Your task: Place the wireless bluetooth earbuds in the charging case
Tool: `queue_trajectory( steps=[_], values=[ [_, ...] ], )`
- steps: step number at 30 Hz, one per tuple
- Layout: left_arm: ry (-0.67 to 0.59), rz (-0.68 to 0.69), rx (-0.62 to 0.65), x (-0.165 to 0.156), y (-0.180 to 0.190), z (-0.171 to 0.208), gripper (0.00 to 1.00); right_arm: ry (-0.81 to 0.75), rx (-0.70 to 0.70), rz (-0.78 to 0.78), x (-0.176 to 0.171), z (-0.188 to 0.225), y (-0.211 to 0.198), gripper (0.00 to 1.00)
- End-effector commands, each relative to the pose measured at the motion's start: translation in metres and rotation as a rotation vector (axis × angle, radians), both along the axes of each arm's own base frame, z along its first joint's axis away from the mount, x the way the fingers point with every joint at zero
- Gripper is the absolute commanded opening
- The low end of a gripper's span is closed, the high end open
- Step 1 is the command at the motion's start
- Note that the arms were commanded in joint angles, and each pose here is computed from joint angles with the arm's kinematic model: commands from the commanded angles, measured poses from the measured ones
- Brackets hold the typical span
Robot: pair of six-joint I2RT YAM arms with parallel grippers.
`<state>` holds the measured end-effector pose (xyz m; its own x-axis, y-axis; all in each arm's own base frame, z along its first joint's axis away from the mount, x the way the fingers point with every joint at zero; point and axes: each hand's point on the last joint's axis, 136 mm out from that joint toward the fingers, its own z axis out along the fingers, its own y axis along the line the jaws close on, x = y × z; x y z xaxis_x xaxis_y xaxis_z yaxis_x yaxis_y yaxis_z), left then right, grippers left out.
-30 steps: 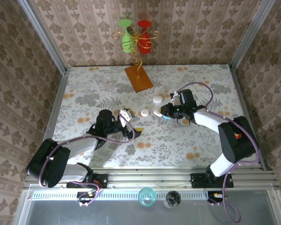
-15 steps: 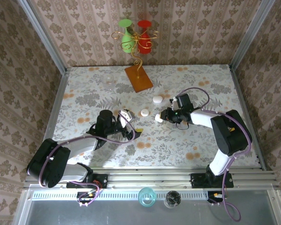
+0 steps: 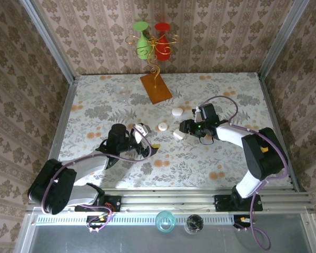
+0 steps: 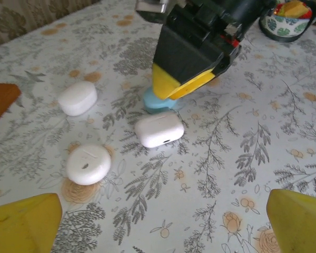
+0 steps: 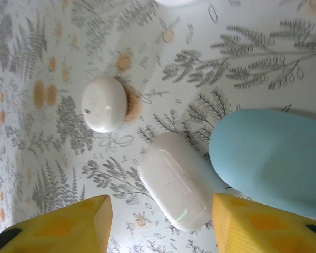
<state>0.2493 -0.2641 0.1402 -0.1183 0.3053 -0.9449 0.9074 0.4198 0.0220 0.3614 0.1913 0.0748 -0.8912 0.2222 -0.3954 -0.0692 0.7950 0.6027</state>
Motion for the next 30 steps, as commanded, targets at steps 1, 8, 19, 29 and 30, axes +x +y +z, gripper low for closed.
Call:
queue_trajectory(
  steps=[1,8,19,29,30],
  values=[
    [-0.077,0.101,0.011,0.017,0.014,0.025,1.0,-0.14,-0.095,-0.016,0.008,0.039,-0.018,0.58],
    [-0.192,0.424,0.056,0.058,0.076,0.05,1.0,-0.463,-0.389,-0.11,0.02,0.099,-0.075,0.89],
    [-0.173,0.801,0.152,0.091,0.172,0.023,1.0,-0.624,-0.759,-0.397,0.025,0.082,-0.185,1.0],
    [-0.104,0.959,0.037,0.118,0.223,-0.012,1.0,-0.668,-0.647,-0.452,0.035,0.033,-0.209,1.0],
    [-0.07,0.959,0.058,0.121,0.224,-0.016,1.0,-0.671,-0.642,-0.451,0.034,0.03,-0.209,1.0]
  ],
)
